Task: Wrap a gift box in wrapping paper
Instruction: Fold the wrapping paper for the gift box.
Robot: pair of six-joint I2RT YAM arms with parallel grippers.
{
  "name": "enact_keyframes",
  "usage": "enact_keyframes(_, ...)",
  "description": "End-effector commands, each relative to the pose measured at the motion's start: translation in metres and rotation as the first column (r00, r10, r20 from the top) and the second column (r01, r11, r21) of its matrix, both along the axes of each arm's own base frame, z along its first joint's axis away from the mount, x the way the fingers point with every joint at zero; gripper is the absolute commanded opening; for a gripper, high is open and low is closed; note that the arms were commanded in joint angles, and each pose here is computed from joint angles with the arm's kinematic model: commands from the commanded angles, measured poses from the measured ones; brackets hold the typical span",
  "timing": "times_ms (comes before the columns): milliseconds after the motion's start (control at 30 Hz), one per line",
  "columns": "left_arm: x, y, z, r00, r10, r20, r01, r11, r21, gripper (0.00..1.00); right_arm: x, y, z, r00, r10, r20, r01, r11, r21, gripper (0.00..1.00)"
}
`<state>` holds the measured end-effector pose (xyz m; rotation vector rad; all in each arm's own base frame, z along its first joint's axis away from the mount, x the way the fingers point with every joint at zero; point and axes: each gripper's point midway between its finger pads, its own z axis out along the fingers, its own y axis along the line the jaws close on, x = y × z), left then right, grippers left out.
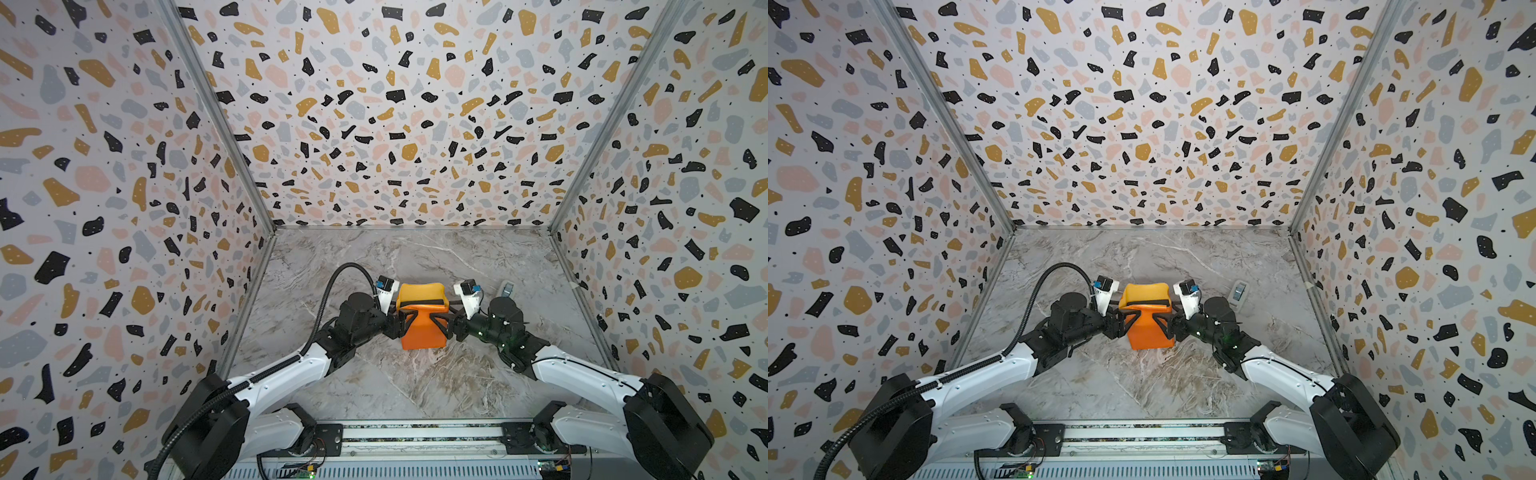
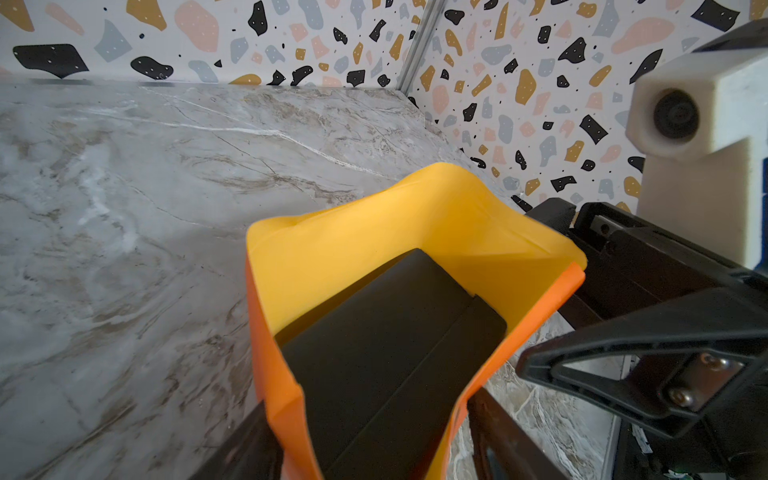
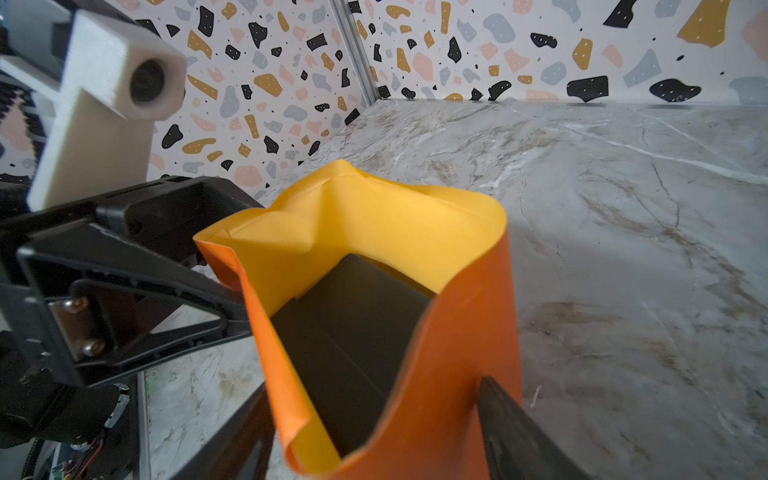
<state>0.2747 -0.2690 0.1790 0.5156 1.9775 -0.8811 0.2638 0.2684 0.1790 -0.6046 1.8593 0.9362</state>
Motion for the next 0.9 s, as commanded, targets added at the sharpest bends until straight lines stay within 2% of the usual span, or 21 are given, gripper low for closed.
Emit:
enact_keyframes(0, 0.008, -0.006, 0.021, 0.999, 0.019, 0.043, -0.017, 0.998, -0.056, 0.64, 0.007, 0.007, 0.025, 0.999, -0.012, 0.031, 0.011, 0.999, 0.048, 0.72)
enact_keyframes(167, 0.015, 0.002, 0.010, 0.996, 0.084, 0.015, -0.083, 0.996, -0.020, 0.58, 0.015, 0.005, 0.020, 0.998, -0.063, -0.006, 0.063, 0.998, 0.031, 0.67)
enact_keyframes(333, 0.021, 0.007, 0.002, 0.992, 0.123, 0.000, -0.123, 0.992, 0.019, 0.58, 0.021, 0.001, 0.013, 0.992, -0.118, -0.032, 0.118, 0.993, 0.003, 0.64)
enact_keyframes(467, 0.023, 0.010, -0.004, 0.990, 0.140, -0.004, -0.139, 0.989, 0.054, 0.58, 0.031, -0.011, 0.007, 0.978, -0.205, -0.037, 0.203, 0.978, -0.055, 0.66)
enact_keyframes(600, 0.025, 0.012, -0.003, 0.989, 0.150, 0.000, -0.150, 0.987, 0.056, 0.58, 0.034, -0.015, 0.003, 0.973, -0.227, -0.033, 0.224, 0.971, -0.085, 0.72)
enact_keyframes(767, 0.030, 0.016, -0.007, 0.983, 0.181, 0.007, -0.181, 0.980, 0.082, 0.63, 0.037, -0.016, -0.010, 0.968, -0.244, -0.058, 0.235, 0.963, -0.129, 0.73)
enact_keyframes(867, 0.032, 0.018, -0.006, 0.981, 0.196, 0.009, -0.196, 0.976, 0.091, 0.74, 0.038, -0.020, -0.021, 0.961, -0.268, -0.074, 0.254, 0.954, -0.161, 0.71)
